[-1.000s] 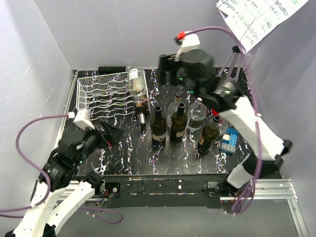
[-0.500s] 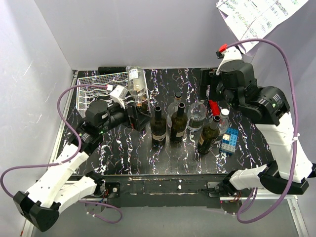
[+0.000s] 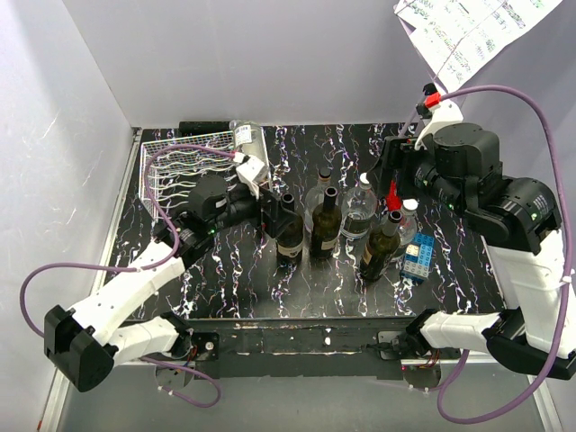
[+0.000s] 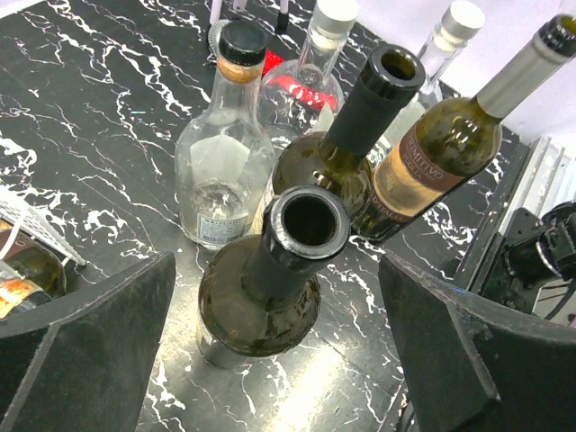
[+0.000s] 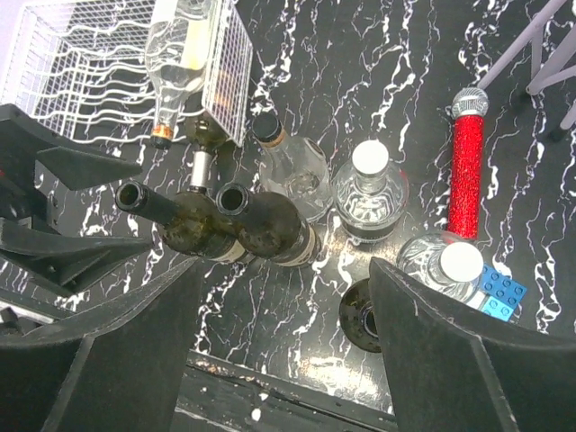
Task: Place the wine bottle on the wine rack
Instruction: Move the wine bottle to the center of the board.
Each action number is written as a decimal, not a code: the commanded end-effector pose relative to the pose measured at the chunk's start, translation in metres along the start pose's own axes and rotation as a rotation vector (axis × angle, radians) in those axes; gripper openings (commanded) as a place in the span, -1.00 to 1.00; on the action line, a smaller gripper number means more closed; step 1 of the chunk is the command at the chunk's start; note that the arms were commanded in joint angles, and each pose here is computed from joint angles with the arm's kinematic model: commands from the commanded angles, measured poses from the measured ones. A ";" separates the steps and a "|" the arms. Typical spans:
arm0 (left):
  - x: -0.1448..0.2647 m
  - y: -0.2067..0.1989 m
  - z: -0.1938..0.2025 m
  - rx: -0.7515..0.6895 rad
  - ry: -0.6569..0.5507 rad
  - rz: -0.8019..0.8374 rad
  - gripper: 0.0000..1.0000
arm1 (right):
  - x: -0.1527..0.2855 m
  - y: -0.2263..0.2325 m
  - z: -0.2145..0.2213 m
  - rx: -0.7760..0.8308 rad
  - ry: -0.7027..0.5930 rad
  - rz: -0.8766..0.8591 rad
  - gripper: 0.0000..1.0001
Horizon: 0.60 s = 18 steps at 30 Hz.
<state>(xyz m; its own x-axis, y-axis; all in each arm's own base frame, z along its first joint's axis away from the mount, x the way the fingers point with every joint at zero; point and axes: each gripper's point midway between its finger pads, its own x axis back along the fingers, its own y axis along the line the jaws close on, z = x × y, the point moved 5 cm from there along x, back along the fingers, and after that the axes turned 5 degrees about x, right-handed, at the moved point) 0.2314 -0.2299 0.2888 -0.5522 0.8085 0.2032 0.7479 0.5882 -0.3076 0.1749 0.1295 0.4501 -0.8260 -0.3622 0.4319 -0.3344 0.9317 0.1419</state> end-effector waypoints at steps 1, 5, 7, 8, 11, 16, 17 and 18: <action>-0.009 -0.006 -0.016 -0.103 -0.049 -0.001 0.89 | -0.001 0.002 -0.001 -0.028 -0.015 -0.024 0.62; -0.018 -0.009 -0.012 -0.130 -0.041 -0.013 0.75 | -0.002 0.002 -0.001 -0.037 -0.012 -0.017 0.61; -0.022 -0.008 -0.011 -0.137 -0.040 -0.018 0.63 | -0.003 0.003 0.000 -0.040 -0.007 -0.024 0.61; -0.024 -0.009 -0.010 -0.140 -0.035 -0.015 0.58 | -0.002 0.002 0.001 -0.038 -0.004 -0.026 0.61; -0.026 -0.010 -0.009 -0.149 -0.029 -0.021 0.35 | -0.001 0.003 0.006 -0.030 0.026 -0.038 0.62; -0.024 -0.007 -0.005 -0.155 -0.012 -0.050 -0.02 | -0.002 -0.028 0.023 -0.061 0.072 0.195 0.60; -0.024 -0.007 -0.005 -0.155 -0.009 -0.052 -0.09 | -0.002 -0.038 0.024 -0.063 0.053 0.256 0.57; -0.024 -0.006 -0.005 -0.156 -0.007 -0.057 -0.15 | -0.001 -0.045 0.027 -0.069 0.044 0.312 0.56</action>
<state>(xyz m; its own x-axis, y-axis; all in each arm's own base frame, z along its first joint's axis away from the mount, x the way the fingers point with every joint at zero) 0.2388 -0.2539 0.2706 -0.5671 0.7848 0.2498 0.7681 0.6135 -0.1837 0.1761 0.1196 0.4302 -0.8170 -0.2807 0.5037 -0.2463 0.9597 0.1353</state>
